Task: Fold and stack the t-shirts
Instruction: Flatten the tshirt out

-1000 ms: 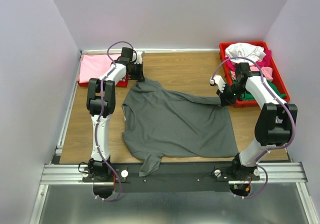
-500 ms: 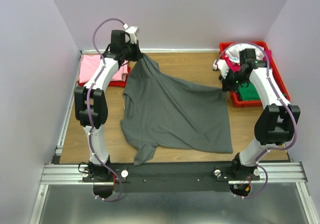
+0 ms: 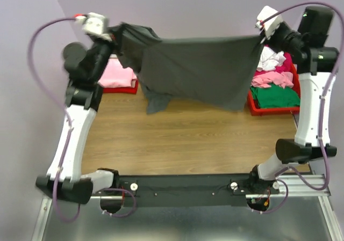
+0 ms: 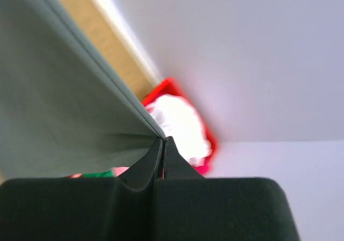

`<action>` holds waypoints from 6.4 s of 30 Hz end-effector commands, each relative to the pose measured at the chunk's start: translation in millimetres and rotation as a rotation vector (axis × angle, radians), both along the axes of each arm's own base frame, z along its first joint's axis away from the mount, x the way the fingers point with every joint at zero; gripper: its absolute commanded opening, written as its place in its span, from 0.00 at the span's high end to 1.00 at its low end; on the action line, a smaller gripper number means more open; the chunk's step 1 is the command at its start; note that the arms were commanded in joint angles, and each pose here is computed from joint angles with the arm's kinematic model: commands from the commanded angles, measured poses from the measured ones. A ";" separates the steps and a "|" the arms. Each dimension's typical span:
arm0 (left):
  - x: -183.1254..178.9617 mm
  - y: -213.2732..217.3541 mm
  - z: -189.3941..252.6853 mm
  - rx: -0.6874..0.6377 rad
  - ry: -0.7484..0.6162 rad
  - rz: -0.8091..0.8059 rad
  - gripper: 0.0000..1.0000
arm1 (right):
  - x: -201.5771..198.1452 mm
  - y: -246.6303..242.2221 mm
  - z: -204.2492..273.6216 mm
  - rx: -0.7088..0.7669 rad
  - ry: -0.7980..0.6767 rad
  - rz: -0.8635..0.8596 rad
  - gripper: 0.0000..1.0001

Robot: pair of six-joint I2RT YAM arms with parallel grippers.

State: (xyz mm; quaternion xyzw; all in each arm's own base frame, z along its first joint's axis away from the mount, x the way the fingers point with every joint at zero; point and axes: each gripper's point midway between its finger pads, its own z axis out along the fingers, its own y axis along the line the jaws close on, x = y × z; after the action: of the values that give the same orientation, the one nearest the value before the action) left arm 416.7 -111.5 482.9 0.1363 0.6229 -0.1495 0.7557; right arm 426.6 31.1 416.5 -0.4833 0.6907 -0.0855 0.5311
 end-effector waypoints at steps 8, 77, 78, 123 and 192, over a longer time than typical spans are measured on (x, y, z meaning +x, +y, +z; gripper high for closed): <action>-246.8 56.6 221.0 -0.272 -0.744 0.047 1.00 | -139.5 -7.8 243.3 0.116 -0.727 -0.093 1.00; 139.1 -14.0 -239.0 0.110 0.288 -0.034 1.00 | 81.2 26.3 -269.1 0.256 0.301 -0.072 1.00; 136.1 -13.0 -232.1 0.108 0.273 -0.033 1.00 | 77.8 26.3 -271.3 0.256 0.306 -0.068 1.00; -201.6 31.7 62.7 -0.112 -0.483 -0.022 1.00 | -111.5 17.5 86.8 0.172 -0.364 -0.005 1.00; 98.8 4.2 -266.3 0.190 0.344 0.028 1.00 | 93.0 27.5 -280.6 0.119 0.227 -0.086 1.00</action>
State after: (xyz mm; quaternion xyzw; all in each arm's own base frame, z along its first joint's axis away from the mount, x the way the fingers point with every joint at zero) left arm 517.9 -102.3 211.4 0.1574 0.7666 -0.0867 0.6165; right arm 517.3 70.4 120.8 -0.4509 0.7619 0.0218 0.4645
